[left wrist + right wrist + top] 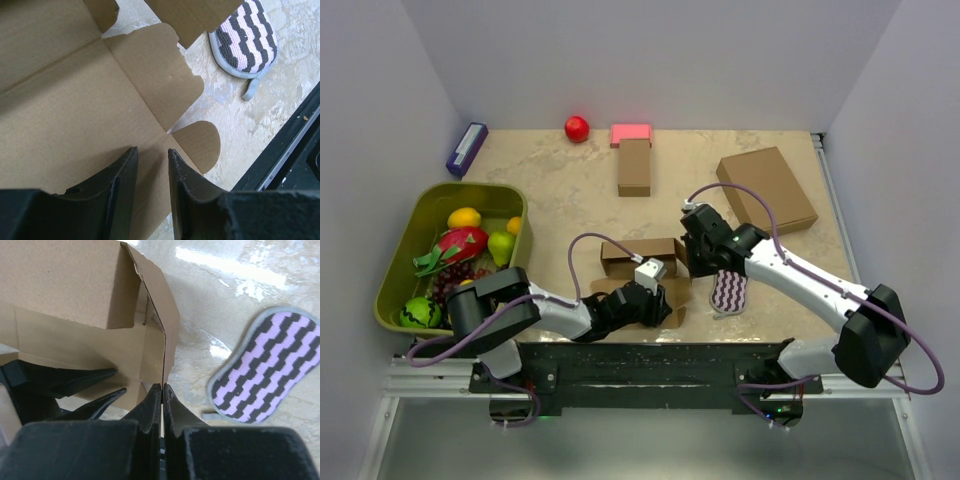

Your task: Fold the paper box

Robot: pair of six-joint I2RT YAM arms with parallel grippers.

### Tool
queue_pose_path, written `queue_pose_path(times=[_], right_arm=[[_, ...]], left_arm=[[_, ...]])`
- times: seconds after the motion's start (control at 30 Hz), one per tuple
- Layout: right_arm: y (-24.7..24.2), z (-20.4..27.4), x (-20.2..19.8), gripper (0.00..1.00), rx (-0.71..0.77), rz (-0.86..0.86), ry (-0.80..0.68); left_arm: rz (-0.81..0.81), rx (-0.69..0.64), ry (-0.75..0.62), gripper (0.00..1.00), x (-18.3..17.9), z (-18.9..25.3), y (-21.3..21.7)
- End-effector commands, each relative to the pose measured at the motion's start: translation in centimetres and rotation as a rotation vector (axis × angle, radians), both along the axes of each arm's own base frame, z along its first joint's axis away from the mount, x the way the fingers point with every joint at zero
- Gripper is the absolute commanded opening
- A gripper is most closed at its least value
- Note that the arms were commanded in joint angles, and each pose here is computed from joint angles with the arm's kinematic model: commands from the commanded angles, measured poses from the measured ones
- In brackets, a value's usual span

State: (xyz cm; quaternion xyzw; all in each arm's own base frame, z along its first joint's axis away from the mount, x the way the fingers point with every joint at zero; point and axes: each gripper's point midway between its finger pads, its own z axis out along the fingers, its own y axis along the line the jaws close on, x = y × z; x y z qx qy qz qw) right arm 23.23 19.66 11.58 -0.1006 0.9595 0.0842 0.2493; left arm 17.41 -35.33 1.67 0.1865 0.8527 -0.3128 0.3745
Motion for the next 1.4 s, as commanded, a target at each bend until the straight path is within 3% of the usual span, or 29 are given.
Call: queue_pose_path(times=[0.0,0.2,0.6,0.87,1.1,1.37], right_arm=[[-1.6,2.0,0.4,0.0,-0.068,-0.019,-0.049],[-1.7,2.6,0.2,0.0,-0.058,-0.02,-0.05],[-0.6,0.9,-0.1,0.0,-0.01,-0.026,-0.017],[-0.3,0.2,-0.2,0.0,-0.001,-0.023,-0.004],[0.2,0.1,-0.4,0.0,0.035,-0.022,0.0],[2.0,-2.3,-1.6,0.0,0.071,-0.019,0.041]], left_arm=[[0.019,0.327,0.131,0.36,-2.6,-7.8,6.7],[0.022,0.325,0.12,0.36,-2.3,-7.5,6.4],[-0.094,0.04,-0.026,0.37,0.1,2.2,-3.3],[-0.106,0.003,-0.028,0.36,0.8,1.8,-5.6],[-0.104,0.067,0.03,0.35,0.0,-2.3,-4.5],[-0.095,0.102,0.036,0.34,-0.2,-4.0,-3.4]])
